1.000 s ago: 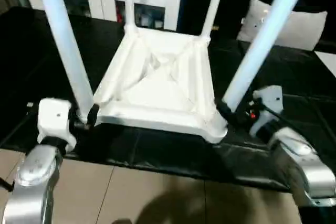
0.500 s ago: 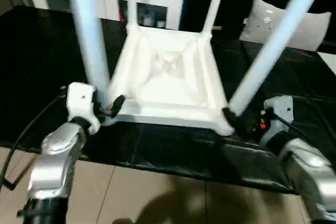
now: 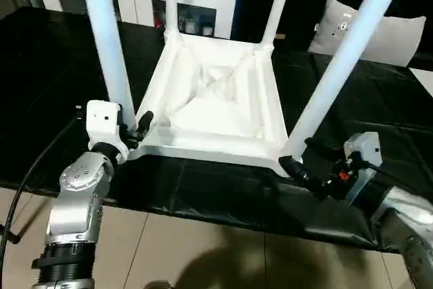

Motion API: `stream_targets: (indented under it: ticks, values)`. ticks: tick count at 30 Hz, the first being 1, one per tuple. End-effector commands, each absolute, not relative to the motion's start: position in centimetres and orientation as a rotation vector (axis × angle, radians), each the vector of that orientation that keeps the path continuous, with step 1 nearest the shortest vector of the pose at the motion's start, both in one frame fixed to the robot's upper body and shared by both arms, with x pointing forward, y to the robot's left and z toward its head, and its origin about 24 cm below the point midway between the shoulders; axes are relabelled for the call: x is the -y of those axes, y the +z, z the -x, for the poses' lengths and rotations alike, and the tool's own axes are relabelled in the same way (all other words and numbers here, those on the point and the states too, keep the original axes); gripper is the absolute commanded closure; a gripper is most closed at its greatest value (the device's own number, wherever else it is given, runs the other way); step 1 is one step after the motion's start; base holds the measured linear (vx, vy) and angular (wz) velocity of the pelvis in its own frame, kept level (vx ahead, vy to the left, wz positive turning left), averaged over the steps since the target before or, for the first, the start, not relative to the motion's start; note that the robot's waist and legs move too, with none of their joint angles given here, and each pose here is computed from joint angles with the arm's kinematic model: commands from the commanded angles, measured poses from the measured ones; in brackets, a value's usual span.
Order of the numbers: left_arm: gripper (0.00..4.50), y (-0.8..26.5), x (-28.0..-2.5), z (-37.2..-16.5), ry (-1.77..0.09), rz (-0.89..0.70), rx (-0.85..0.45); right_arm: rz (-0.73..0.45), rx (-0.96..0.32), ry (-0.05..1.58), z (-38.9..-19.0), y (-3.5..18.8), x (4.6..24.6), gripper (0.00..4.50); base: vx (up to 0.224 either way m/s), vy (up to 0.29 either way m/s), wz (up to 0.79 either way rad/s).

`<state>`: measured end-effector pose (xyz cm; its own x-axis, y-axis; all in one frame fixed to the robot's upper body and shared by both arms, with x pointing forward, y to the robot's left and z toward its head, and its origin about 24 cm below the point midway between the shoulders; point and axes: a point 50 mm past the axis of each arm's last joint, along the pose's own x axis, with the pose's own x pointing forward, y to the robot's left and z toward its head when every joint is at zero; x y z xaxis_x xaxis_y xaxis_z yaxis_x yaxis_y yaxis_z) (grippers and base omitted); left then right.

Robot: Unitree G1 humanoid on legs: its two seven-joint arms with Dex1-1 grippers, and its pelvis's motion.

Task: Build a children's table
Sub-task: Flip table

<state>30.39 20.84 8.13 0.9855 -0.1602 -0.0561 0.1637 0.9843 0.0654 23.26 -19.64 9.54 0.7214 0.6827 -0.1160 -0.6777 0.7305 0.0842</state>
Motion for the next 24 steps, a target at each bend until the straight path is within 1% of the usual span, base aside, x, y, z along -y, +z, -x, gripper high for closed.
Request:
stream_targets:
  ticks: [1,2,3,4,6,8,9,10,11,17,20,21,24]
  values:
    - [1.48,7.6,-20.2,-30.3,-0.185,-0.060,-0.064,-0.038,-0.133,0.772,-23.1,9.9,19.3,0.00,0.000,0.000,0.00]
    - [1.54,7.6,-20.2,-30.3,-0.184,-0.060,-0.065,-0.038,-0.133,0.771,-23.2,9.9,19.2,0.00,0.000,0.000,0.00]
    - [1.54,7.5,-20.3,-30.3,-0.179,-0.062,-0.071,-0.036,-0.132,0.778,-23.1,9.9,19.5,0.00,0.000,0.000,0.00]
    - [1.64,7.5,-20.3,-30.3,-0.179,-0.062,-0.071,-0.035,-0.132,0.779,-23.0,9.9,19.6,0.00,0.000,0.000,0.00]
    - [1.93,7.5,-20.2,-30.3,-0.178,-0.058,-0.075,-0.023,-0.147,0.791,-22.9,10.0,20.3,0.00,0.000,0.000,0.00]
    - [1.95,7.5,-20.2,-30.3,-0.175,-0.048,-0.073,-0.019,-0.158,0.798,-23.0,10.1,20.5,0.00,0.000,0.000,0.00]
    - [2.09,7.5,-20.2,-30.3,-0.175,-0.048,-0.073,-0.019,-0.159,0.798,-23.0,10.1,20.5,0.00,0.000,0.000,0.00]
    - [2.09,7.5,-20.2,-30.3,-0.171,-0.046,-0.076,-0.012,-0.168,0.806,-23.1,10.2,20.6,0.00,0.000,0.000,0.00]
    - [2.31,7.5,-20.2,-30.3,-0.171,-0.044,-0.079,-0.001,-0.173,0.808,-23.1,10.2,20.7,0.00,0.000,0.000,0.00]
    - [2.45,7.1,-20.1,-30.1,-0.152,0.014,-0.118,0.020,-0.183,0.761,-22.9,10.3,21.9,0.00,0.000,0.000,0.00]
    - [2.46,6.9,-20.1,-30.1,-0.130,0.055,-0.158,0.041,-0.178,0.754,-22.9,10.5,22.1,0.00,0.000,0.000,0.00]
    - [2.46,6.9,-20.0,-30.2,-0.122,0.078,-0.163,0.045,-0.160,0.778,-22.7,10.9,22.0,0.00,0.000,0.000,0.00]
    - [2.46,7.7,-19.3,-30.4,-0.124,0.185,-0.169,-0.006,-0.079,0.858,-21.7,12.6,21.8,0.00,0.000,0.000,0.00]
